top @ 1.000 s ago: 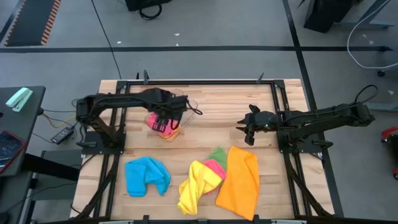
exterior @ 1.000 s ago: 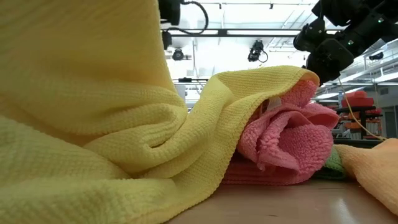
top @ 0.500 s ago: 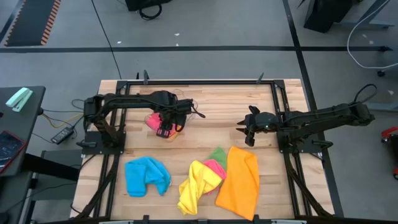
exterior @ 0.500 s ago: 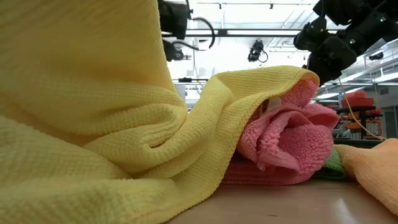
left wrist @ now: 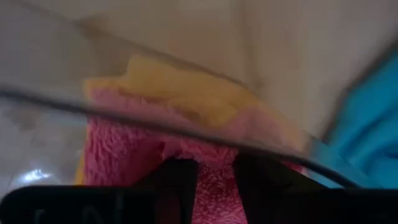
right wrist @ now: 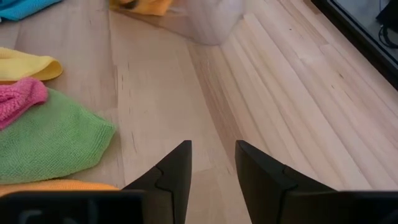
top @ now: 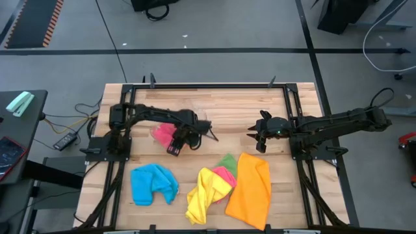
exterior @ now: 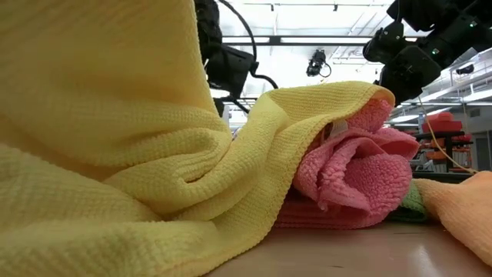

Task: Fold microfiber towels
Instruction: Put the folded pink microfiber towel into the transparent bin, then fold the orange microfiber towel

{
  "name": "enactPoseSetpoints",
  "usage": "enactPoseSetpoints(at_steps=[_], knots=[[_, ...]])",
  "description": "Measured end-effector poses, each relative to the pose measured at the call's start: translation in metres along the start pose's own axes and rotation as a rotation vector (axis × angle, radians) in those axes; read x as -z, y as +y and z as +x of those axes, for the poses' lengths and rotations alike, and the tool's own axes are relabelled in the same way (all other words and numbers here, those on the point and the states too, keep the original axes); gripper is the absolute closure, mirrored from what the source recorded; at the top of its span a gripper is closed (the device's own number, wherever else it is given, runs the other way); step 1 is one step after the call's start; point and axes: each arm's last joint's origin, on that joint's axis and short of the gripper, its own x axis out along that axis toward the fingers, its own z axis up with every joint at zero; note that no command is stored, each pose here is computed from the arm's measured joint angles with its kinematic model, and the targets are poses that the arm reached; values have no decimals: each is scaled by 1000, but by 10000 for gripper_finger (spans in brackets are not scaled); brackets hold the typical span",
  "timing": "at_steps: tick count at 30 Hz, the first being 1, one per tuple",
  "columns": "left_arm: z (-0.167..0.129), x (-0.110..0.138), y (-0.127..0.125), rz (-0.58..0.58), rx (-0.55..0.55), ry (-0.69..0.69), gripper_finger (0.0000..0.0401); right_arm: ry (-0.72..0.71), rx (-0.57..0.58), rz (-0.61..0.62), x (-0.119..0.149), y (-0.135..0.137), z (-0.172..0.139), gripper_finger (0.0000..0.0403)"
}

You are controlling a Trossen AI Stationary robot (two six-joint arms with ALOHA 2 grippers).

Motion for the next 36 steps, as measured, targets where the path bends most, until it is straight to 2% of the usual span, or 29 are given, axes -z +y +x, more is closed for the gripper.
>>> enactPoseSetpoints(at_steps=[6, 12, 17, 24, 28, 32, 34, 36], knots=[[-4, 0, -11, 33, -15, 21, 323, 0, 0, 5, 0, 0, 0, 272], [-37, 17, -22, -75, -109, -36, 333, -4, 0, 6, 0, 0, 0, 272], [-59, 30, -28, -179, -233, -88, 304, -5, -1, 7, 0, 0, 0, 272], [-63, 29, -38, -302, -233, -119, 254, -6, -1, 8, -1, 0, 0, 272], [-63, 19, -47, -322, -253, -177, 245, -7, -1, 5, -1, 0, 0, 272], [-79, -3, -56, -346, -296, -386, 260, -9, -1, -8, -1, 0, 0, 272], [-93, -19, -59, -321, -373, -557, 272, -20, -3, -12, -2, 0, 0, 272], [-109, -36, -65, -248, -484, -743, 283, -52, -8, -9, -5, 1, 0, 272]])
